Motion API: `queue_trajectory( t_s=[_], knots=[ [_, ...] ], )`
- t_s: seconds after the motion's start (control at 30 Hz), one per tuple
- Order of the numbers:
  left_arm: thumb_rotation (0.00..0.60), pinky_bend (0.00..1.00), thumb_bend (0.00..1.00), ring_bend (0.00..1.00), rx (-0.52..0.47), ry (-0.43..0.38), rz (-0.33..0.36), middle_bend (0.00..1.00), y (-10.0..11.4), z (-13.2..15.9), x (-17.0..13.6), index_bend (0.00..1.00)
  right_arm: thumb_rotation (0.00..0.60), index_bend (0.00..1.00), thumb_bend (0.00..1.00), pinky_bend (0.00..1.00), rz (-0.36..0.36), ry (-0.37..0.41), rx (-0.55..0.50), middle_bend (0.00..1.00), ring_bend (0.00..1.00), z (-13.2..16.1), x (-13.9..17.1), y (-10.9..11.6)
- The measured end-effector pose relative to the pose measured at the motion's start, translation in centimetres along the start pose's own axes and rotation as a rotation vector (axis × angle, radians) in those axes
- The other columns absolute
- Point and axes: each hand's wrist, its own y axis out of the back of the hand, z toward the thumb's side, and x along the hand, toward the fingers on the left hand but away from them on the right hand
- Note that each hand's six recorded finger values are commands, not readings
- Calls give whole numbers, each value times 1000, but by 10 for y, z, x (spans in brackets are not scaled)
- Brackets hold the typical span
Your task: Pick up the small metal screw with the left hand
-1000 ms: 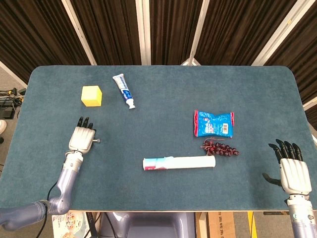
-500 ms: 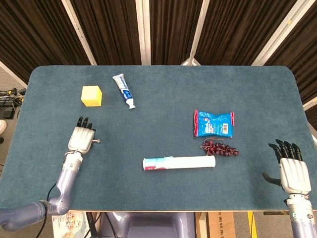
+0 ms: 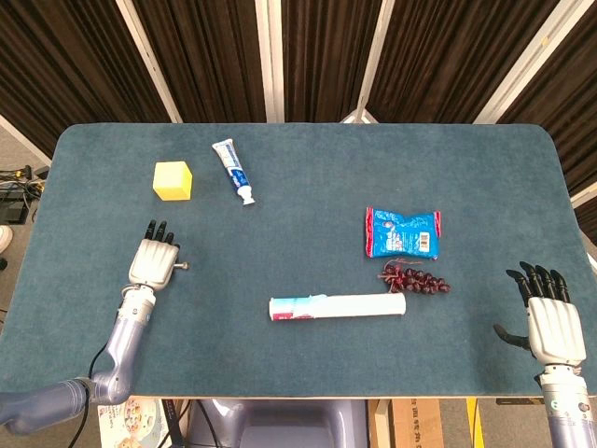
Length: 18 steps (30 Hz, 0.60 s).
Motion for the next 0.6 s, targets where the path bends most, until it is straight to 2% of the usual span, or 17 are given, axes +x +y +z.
queue_trajectory(
  t_s=[0.27,0.6],
  knots=[
    [600,52,501,70,0,4,24,245,6,0,0,563,600,206,153,0,3,3,0,115,66,1,0,-1],
    [600,52,501,70,53,11,98,247,29,-5,-3,568,600,206,154,0,7,8,-3,115,66,2,0,-1]
  ],
)
